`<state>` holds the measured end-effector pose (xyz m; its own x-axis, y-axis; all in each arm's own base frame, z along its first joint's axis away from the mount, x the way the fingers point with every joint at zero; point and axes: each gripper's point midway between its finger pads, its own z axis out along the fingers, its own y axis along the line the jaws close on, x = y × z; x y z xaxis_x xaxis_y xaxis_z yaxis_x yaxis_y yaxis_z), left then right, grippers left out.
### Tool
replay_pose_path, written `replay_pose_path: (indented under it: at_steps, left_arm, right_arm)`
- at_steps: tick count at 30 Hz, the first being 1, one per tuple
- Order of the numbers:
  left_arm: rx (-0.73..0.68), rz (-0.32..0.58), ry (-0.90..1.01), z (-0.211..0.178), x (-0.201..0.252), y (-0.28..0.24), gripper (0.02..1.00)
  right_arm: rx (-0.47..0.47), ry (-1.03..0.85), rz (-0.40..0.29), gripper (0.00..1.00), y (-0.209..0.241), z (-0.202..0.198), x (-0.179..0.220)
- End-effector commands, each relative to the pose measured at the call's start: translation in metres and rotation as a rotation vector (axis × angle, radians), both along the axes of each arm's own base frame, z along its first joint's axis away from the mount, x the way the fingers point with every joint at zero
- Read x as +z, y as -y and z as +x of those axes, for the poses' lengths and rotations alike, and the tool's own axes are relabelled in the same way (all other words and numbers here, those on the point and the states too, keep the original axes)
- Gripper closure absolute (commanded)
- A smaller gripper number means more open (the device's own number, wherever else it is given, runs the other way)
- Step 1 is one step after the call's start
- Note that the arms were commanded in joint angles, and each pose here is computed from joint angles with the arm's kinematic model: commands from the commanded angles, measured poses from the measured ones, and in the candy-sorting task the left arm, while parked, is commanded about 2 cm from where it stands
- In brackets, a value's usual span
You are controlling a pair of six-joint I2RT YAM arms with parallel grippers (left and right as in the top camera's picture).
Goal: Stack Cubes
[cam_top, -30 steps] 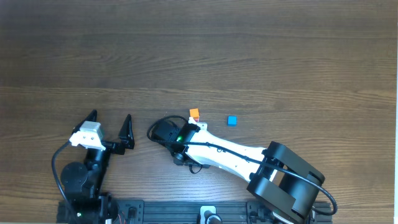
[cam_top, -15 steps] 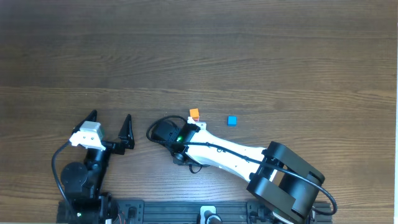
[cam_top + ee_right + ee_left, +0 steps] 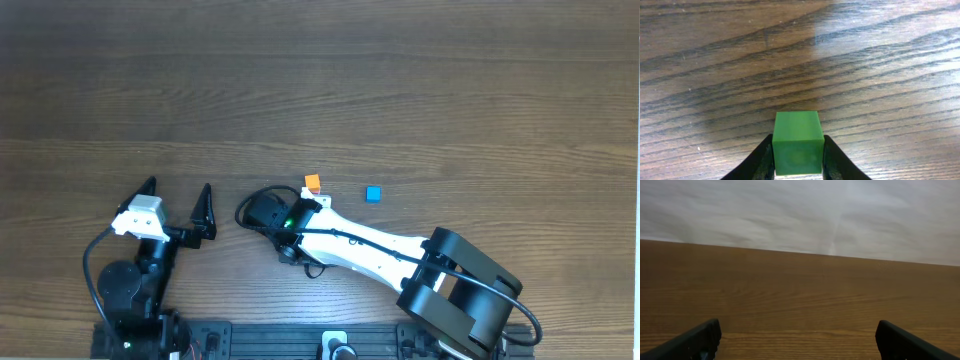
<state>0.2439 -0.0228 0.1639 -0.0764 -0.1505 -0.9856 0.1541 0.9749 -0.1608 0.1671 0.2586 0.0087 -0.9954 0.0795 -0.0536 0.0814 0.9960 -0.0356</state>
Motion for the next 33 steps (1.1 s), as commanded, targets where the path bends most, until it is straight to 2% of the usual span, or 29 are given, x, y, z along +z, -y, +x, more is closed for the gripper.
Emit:
replay_pose_path:
  at_steps: [1,6,16,23,33]
  left_arm:
    - [-0.009,0.014,0.006,0.0,-0.001,0.001,0.02]
    - [-0.009,0.014,0.006,0.0,-0.001,0.001,0.018]
    - [-0.009,0.014,0.006,0.0,-0.001,0.001,0.018]
    - [-0.009,0.015,0.006,0.0,-0.001,0.001,0.018]
    - [-0.009,0.014,0.006,0.0,-0.001,0.001,0.018]
  right_arm:
    - [0.014,0.005,-0.031,0.757,0.005,-0.002,-0.006]
    - [0.014,0.005,-0.031,0.809,0.005,-0.002,-0.006]
    - [0.014,0.008,-0.024,0.987,0.004,-0.002,-0.004]
    - [0.013,0.037,0.022,0.989,0.001,0.0,0.018]
    - [0.012,0.082,0.082,0.987,0.006,-0.001,0.084]
